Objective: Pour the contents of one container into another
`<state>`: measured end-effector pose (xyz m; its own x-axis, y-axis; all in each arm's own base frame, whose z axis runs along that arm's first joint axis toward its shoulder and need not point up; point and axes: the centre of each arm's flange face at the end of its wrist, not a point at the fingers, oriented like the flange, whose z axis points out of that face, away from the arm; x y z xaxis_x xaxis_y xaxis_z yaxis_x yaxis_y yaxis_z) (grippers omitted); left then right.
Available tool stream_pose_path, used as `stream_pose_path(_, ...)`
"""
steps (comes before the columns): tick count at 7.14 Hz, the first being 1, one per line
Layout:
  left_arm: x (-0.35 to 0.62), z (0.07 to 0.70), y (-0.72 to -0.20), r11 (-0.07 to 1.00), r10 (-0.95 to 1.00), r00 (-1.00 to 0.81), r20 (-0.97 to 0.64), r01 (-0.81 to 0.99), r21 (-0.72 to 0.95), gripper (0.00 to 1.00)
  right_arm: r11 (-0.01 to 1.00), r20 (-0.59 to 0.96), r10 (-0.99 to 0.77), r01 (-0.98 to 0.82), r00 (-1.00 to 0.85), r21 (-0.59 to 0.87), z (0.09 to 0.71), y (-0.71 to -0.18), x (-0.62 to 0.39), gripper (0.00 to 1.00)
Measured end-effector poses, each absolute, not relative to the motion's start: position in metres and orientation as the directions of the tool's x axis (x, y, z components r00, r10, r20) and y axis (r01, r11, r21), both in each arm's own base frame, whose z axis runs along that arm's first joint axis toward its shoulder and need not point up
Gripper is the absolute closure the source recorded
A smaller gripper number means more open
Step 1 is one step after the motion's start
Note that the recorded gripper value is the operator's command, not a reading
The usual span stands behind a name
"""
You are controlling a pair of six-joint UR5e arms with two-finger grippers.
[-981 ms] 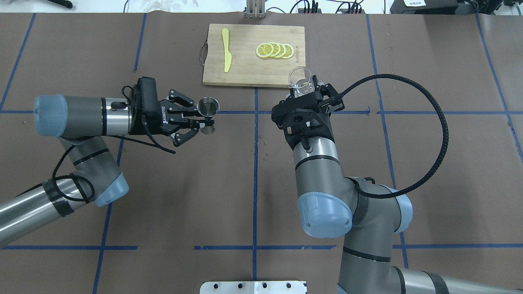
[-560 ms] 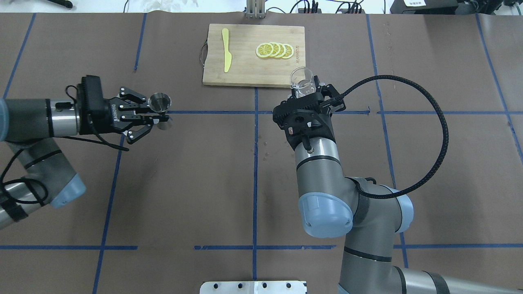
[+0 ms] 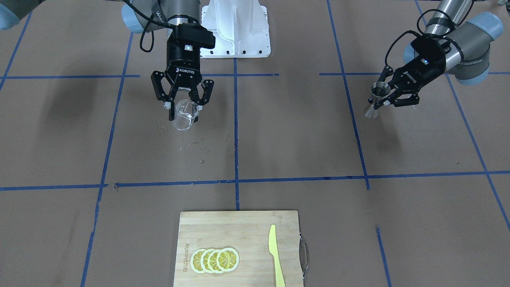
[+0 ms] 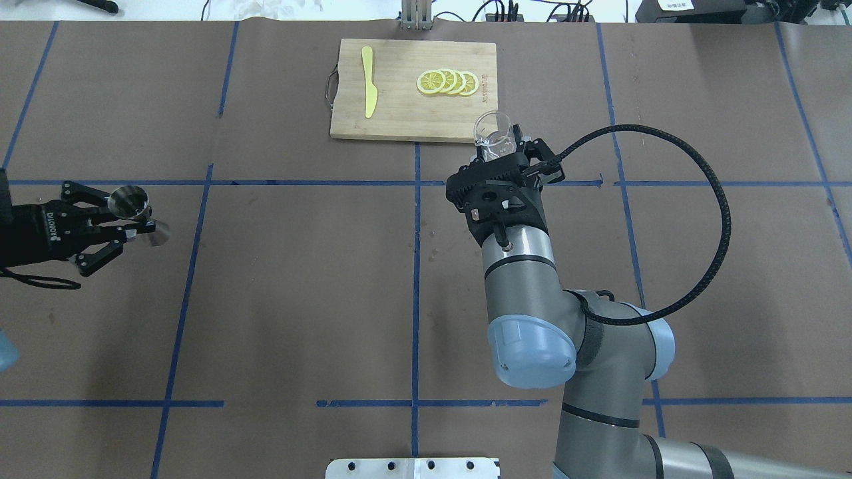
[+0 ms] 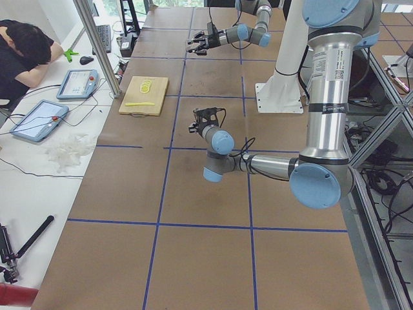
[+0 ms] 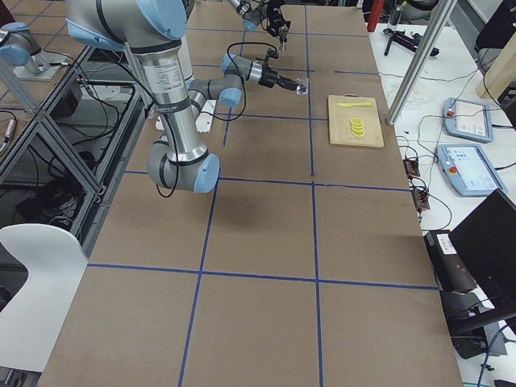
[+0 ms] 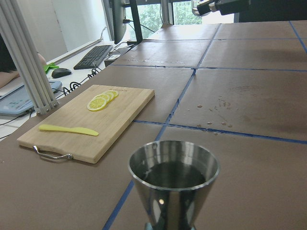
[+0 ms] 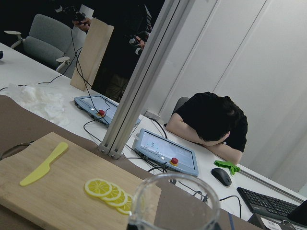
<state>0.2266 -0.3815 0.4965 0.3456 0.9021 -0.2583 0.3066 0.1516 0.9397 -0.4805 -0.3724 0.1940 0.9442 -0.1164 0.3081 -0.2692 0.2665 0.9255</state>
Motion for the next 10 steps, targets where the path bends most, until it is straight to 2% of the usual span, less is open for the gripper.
stream_pose_path(2,0.196,0.506,-0.357,0.253,0.845,0.348,-0.406,0.409,0.877,1.0,0.267,0.308,-0.117,-0.269,0.944,0.926,0.194,-0.372,-0.481,1.0)
stream_pose_path(5,0.196,0.524,-0.331,0.338,0.806,0.316,-0.5,0.449,0.827,1.0,0.267,0.307,-0.118,-0.267,0.944,0.926,0.195,-0.372,-0.481,1.0)
stream_pose_path(10,0.263,0.566,-0.261,0.395,0.689,0.327,-0.647,0.579,0.713,1.0,0.266,0.309,-0.116,-0.27,0.944,0.926,0.194,-0.371,-0.481,1.0)
